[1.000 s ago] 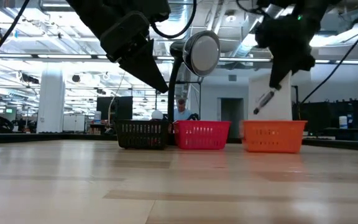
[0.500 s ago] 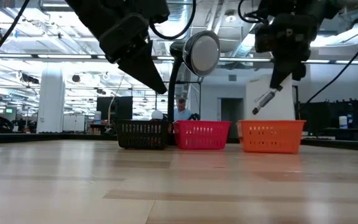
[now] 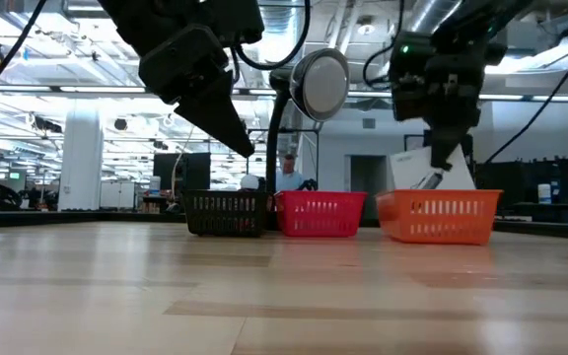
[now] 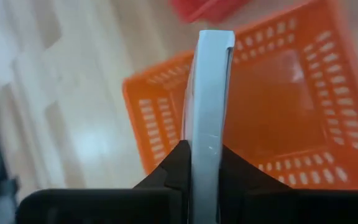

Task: Pick and place items into bin
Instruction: Put the white card reader box into the orange bin

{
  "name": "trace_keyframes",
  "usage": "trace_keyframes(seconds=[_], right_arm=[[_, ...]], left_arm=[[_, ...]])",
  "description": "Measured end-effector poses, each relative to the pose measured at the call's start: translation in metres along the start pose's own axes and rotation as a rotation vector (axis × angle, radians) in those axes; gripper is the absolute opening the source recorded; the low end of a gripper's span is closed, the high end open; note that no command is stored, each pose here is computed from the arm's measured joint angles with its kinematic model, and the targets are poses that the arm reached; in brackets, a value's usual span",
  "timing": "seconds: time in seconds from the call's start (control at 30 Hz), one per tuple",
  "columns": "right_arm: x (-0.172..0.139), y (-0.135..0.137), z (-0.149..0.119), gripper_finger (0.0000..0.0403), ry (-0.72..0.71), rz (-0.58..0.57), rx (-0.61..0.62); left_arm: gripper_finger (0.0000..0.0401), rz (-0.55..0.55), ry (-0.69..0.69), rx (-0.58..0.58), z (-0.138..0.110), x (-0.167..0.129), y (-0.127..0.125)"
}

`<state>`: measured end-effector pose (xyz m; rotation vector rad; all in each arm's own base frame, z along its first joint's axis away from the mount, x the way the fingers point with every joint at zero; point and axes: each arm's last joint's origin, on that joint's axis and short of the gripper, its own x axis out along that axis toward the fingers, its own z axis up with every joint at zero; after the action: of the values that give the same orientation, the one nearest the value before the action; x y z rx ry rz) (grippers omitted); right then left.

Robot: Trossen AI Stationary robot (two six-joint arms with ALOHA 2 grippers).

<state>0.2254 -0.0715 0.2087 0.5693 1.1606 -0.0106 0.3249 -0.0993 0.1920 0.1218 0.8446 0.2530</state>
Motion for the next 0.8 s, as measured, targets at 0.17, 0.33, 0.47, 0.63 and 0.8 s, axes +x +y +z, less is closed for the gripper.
trace_keyframes(seconds=[0.17, 0.33, 0.47, 0.63, 0.8], right_arm=[[0.019, -0.016, 0.010, 0.0046, 0.028, 0.039, 0.008], [0.026, -0.031, 0.014, 0.0064, 0.040, 0.028, 0.059], [0.026, -0.036, 0.014, 0.0092, 0.033, -0.003, 0.068], [0.021, -0.036, 0.013, 0.0136, 0.023, -0.037, 0.013], [0.008, -0.033, 0.022, 0.0165, -0.019, -0.083, -0.042]], left_arm=[[0.0000, 0.005, 0.014, 0.003, -0.002, 0.000, 0.000], [0.0000, 0.011, 0.034, -0.004, -0.004, 0.000, 0.001], [0.0000, 0.012, 0.036, -0.007, -0.004, 0.000, 0.001], [0.0000, 0.011, 0.036, -0.007, -0.004, 0.000, 0.001], [0.0000, 0.010, 0.031, -0.009, -0.003, 0.000, 0.001]])
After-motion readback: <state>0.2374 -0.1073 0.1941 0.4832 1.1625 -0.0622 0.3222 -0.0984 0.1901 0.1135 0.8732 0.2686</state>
